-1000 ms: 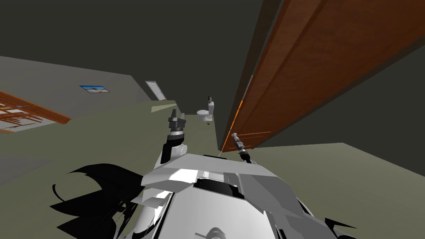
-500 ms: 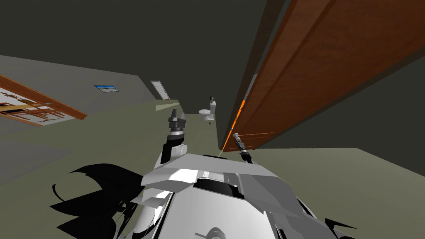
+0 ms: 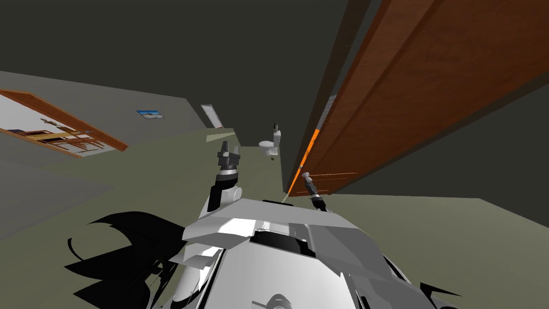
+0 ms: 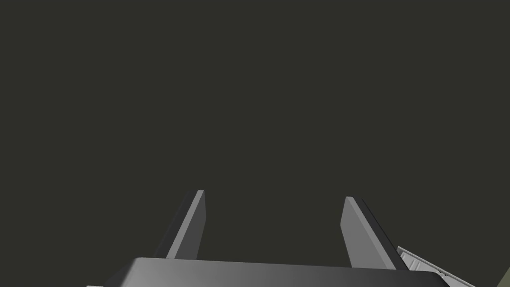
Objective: Pull the door open
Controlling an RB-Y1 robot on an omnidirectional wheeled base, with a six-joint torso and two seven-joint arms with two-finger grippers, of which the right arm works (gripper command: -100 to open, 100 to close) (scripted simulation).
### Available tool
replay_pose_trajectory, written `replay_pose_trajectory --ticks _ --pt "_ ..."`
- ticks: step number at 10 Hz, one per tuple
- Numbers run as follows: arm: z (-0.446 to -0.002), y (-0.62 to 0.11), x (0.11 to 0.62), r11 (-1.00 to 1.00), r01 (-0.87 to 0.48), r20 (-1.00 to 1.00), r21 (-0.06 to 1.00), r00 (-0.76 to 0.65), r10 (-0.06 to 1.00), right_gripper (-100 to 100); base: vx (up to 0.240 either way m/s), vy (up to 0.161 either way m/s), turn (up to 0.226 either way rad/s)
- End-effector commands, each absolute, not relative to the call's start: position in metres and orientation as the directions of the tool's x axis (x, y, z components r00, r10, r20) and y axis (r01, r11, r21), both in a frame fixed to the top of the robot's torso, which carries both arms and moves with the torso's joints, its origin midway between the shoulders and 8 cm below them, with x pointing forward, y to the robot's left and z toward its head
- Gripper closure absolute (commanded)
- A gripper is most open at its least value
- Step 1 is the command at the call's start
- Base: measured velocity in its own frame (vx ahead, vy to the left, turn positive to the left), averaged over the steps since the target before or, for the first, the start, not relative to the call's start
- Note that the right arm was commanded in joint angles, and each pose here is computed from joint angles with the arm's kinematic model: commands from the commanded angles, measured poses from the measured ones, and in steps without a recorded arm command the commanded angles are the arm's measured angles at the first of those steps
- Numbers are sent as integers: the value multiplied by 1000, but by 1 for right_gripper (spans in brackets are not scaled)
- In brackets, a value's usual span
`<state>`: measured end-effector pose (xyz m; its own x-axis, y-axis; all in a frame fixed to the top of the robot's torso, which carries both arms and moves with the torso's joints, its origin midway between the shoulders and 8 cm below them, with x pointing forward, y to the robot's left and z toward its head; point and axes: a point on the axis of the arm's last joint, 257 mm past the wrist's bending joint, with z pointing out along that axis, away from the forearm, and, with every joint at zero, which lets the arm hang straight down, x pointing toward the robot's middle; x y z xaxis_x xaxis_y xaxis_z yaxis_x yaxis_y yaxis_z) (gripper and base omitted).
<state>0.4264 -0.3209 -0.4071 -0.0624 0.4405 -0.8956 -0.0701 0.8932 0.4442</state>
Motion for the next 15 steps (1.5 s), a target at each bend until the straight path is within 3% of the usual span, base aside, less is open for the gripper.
replay_pose_trajectory --ticks 1,15 --pt "-405 -329 426 880 -59 -882 471 -56 469 100 -34 -5 52" --pt "-401 -360 421 645 14 -645 764 -2 764 100 -39 -10 82"
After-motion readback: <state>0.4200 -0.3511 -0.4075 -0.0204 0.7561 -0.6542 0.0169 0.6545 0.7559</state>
